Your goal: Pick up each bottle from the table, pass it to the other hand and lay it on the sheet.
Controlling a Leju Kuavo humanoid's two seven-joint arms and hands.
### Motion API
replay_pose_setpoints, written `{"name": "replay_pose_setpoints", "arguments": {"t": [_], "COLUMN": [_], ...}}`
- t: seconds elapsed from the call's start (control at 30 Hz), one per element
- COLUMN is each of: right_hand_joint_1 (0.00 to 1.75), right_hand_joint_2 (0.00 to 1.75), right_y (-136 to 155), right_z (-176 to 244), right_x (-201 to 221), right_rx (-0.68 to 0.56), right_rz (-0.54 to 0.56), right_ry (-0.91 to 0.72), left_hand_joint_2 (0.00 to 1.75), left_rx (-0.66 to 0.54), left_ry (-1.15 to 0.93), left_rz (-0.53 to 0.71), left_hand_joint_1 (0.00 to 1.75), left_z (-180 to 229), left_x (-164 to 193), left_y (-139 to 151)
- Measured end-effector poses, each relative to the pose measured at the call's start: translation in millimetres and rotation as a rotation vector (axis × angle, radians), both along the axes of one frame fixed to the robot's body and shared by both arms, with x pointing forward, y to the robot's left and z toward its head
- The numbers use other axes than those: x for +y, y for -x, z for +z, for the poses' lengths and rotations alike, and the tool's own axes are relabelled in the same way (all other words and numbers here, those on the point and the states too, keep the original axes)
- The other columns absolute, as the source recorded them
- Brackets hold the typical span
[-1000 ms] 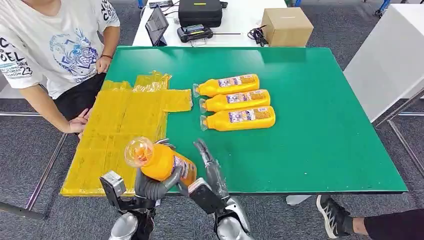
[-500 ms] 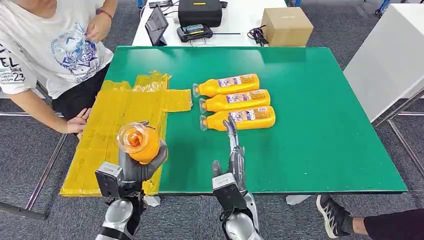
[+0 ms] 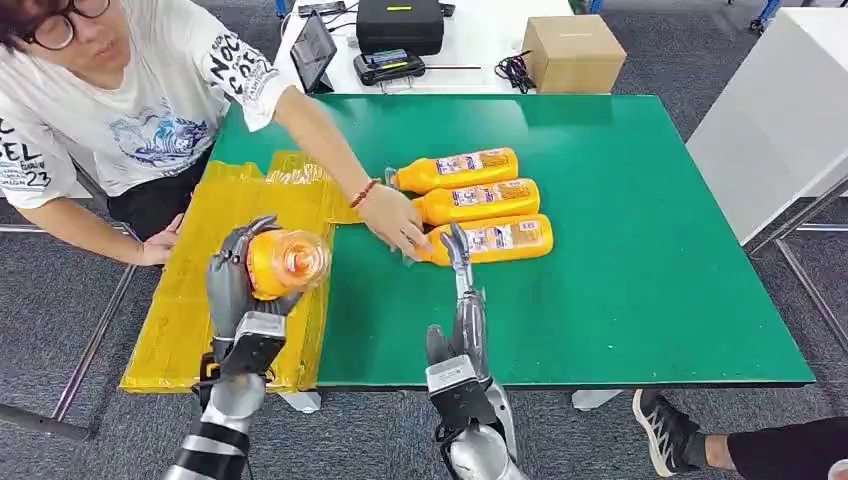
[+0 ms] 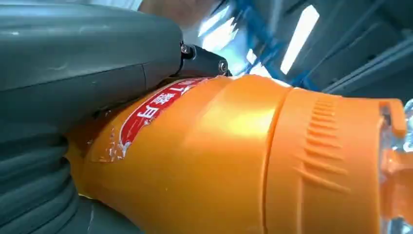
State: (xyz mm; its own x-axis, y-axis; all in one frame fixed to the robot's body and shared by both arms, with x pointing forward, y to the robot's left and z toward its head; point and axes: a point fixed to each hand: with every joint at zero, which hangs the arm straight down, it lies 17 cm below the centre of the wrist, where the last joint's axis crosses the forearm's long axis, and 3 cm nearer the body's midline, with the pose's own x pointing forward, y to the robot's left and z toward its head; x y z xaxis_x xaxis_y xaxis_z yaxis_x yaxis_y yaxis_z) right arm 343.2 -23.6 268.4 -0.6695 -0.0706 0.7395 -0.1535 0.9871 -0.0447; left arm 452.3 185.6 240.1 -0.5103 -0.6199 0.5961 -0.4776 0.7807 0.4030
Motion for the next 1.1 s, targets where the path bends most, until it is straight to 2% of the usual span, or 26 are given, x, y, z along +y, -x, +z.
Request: {"name": "replay_pose_setpoints", "arguments": {"t": [0.1,0.17,0.3,0.4,0.7,1.1], "right_hand_joint_1": [0.0,0.0,0.0,0.0,0.0,0.0], "right_hand_joint_2": [0.0,0.0,0.0,0.0,0.0,0.0], "right_y": [6,10,16,21,24,24], "right_z": [11,15,20,21,19,15], "right_x": [13,20,39,49,57,61], "right_rx": [-0.022,-0.032,-0.028,-0.034,-0.029,-0.018], "right_rz": [0.064,0.098,0.202,0.245,0.28,0.294], "right_ry": [-0.016,-0.021,-0.026,-0.018,-0.002,0.008], "left_hand_joint_2": [1.75,1.75,1.75,1.75,1.75,1.75], "left_rx": [0.006,0.054,0.246,0.36,0.514,0.632], "left_ry": [-0.33,-0.454,-0.732,-0.901,-1.03,-0.935], "left_rz": [0.094,0.146,0.287,0.303,0.291,0.238], "left_hand_joint_1": [1.75,1.75,1.75,1.75,1.75,1.75], "left_z": [0,-11,-53,-90,-136,-163], "left_x": [1,14,52,75,114,137], "left_y": [-28,-51,-97,-115,-119,-112]}}
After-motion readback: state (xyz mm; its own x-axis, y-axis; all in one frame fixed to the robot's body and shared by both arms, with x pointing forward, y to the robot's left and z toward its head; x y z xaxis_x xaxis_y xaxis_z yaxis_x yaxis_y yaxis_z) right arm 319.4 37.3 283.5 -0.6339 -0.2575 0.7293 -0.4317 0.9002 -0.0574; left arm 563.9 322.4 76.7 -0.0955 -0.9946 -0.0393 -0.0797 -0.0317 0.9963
